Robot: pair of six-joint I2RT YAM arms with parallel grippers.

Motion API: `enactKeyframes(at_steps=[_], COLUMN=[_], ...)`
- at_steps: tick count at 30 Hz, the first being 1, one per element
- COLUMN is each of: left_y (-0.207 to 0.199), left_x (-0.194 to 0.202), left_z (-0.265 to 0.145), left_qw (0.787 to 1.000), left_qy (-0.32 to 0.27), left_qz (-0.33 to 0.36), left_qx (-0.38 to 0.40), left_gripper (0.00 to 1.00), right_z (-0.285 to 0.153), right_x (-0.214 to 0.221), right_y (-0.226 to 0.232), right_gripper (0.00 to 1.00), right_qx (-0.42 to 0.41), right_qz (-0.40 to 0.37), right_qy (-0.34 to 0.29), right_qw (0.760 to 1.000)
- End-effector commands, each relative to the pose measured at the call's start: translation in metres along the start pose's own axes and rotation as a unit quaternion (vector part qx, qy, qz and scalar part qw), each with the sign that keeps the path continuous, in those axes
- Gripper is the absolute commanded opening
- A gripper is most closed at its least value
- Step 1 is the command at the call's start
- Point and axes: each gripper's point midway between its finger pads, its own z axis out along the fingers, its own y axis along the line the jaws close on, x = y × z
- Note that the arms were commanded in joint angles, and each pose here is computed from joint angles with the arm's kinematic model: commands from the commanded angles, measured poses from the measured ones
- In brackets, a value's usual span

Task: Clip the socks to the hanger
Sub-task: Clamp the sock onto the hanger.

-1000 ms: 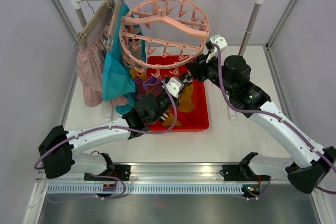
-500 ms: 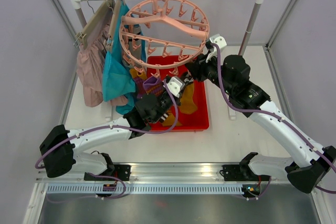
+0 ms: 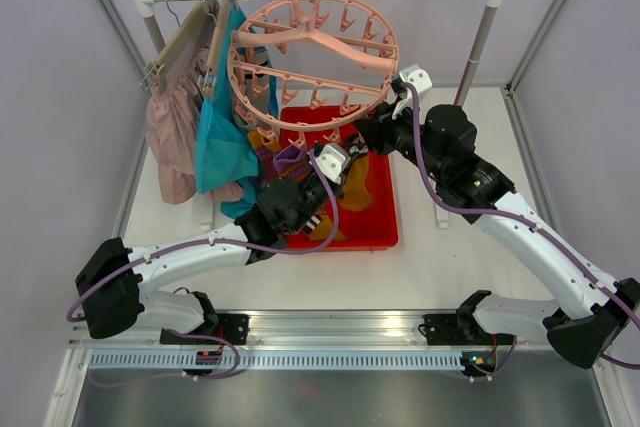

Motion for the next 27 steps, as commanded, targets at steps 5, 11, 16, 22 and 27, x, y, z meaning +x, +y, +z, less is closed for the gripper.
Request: enactKeyframes(at_steps=[5, 11, 16, 22, 27], left_y=[-0.004, -0.009, -0.011, -0.013, -0.014], left_x=[-0.033, -0.036, -0.036, -0.036, -0.037], left_z=[0.006, 0.011, 0.012, 0.013, 0.014], left_qw=[0.999, 0.999, 0.999, 0.999, 0.999], left_qy=[-0.040, -0.036, -0.033, -0.028, -0.025], left_qz=[-0.019, -0.022, -0.026, -0.029, -0.030], left_qx=[0.008, 0.020, 0.024, 0.028, 0.031], left_gripper=[0.02, 0.02, 0.03, 0.05, 0.08], right_z=[-0.003, -0.005, -0.006, -0.008, -0.010], right_x=[-0.014, -0.014, -0.014, -0.015, -0.019], right_y=[-0.002, -0.003, -0.004, -0.006, -0.006], right_gripper=[0.00, 0.00, 0.02, 0.08, 0.16], right_qx=[0.012, 0.015, 0.017, 0.022, 0.022], right_qz=[0.004, 0.003, 0.002, 0.003, 0.006], right_qy=[-0.019, -0.021, -0.021, -0.023, -0.026], right_qw=[1.000, 1.000, 1.000, 0.999, 0.999])
